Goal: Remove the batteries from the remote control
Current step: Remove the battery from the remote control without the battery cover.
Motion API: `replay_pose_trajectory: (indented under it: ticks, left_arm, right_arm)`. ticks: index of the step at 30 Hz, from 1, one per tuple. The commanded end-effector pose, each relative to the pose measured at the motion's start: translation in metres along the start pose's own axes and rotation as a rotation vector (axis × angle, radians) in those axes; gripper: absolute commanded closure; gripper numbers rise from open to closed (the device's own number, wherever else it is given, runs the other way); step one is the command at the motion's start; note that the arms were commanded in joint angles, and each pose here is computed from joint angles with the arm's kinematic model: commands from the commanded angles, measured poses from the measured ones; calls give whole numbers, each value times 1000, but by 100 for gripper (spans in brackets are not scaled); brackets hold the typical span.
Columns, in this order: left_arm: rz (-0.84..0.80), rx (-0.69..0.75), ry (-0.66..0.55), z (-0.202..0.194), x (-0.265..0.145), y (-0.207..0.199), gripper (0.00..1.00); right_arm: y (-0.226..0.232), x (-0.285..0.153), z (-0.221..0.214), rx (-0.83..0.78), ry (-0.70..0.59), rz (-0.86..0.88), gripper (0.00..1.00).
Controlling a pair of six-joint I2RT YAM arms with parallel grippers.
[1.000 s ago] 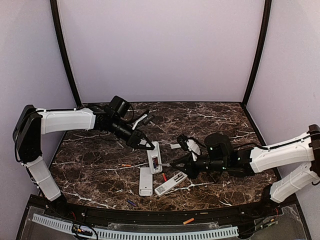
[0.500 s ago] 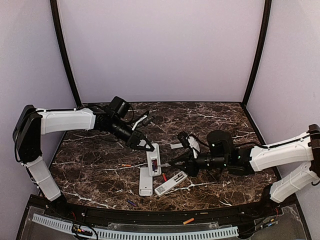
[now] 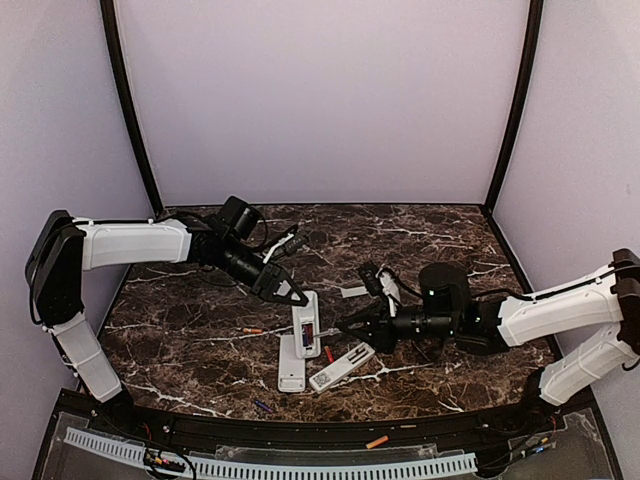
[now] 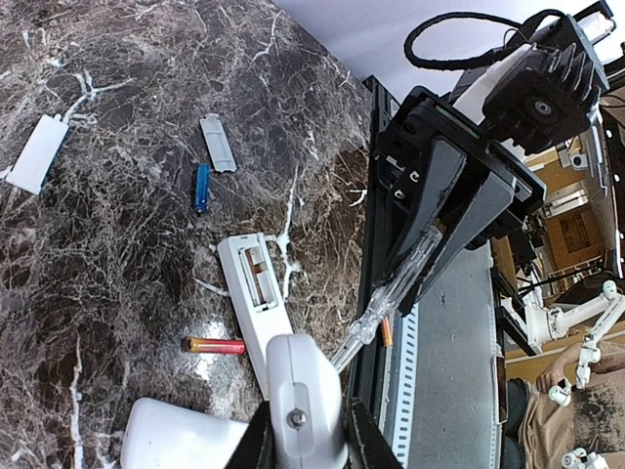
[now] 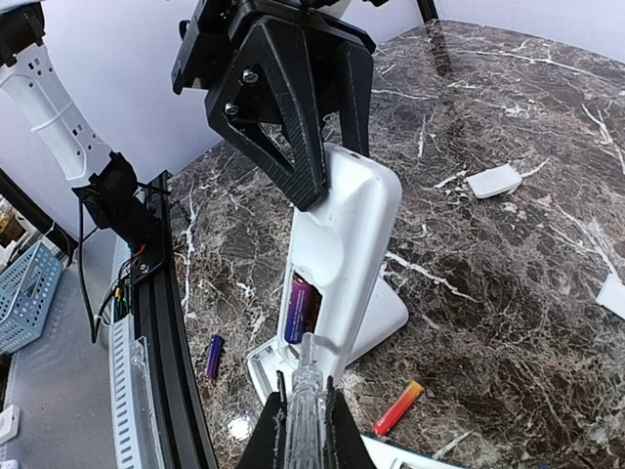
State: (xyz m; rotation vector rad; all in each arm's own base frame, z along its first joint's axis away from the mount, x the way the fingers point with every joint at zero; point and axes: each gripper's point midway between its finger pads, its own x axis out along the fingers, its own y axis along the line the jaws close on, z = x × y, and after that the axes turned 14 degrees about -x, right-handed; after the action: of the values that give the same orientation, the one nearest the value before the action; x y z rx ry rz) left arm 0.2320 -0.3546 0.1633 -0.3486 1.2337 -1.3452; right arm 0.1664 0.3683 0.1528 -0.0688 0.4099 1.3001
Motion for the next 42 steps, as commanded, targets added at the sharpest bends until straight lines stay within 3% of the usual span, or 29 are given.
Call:
replay_pose_trajectory:
  ticks: [1,10,24,36,42]
  left_arm:
    - [-49,85,-41,8,-9,-25,100]
    - [108,141,-92,14,-15,-6,100]
    - [212,138,-143,22,-15,11,100]
    - [267,39,-280,32,-37,5,100]
    - [259,-96,-405,29,-53,1,100]
  right_arm:
    - [17,-2,24,8,-90,97,100]
    - [21,-17,41,68,-158,108,100]
    - [30,-16,54,80,-187,167,100]
    - [-6,-35,46,115,-89,-102,100]
    - [-28,-51,60,264,-74,-267,100]
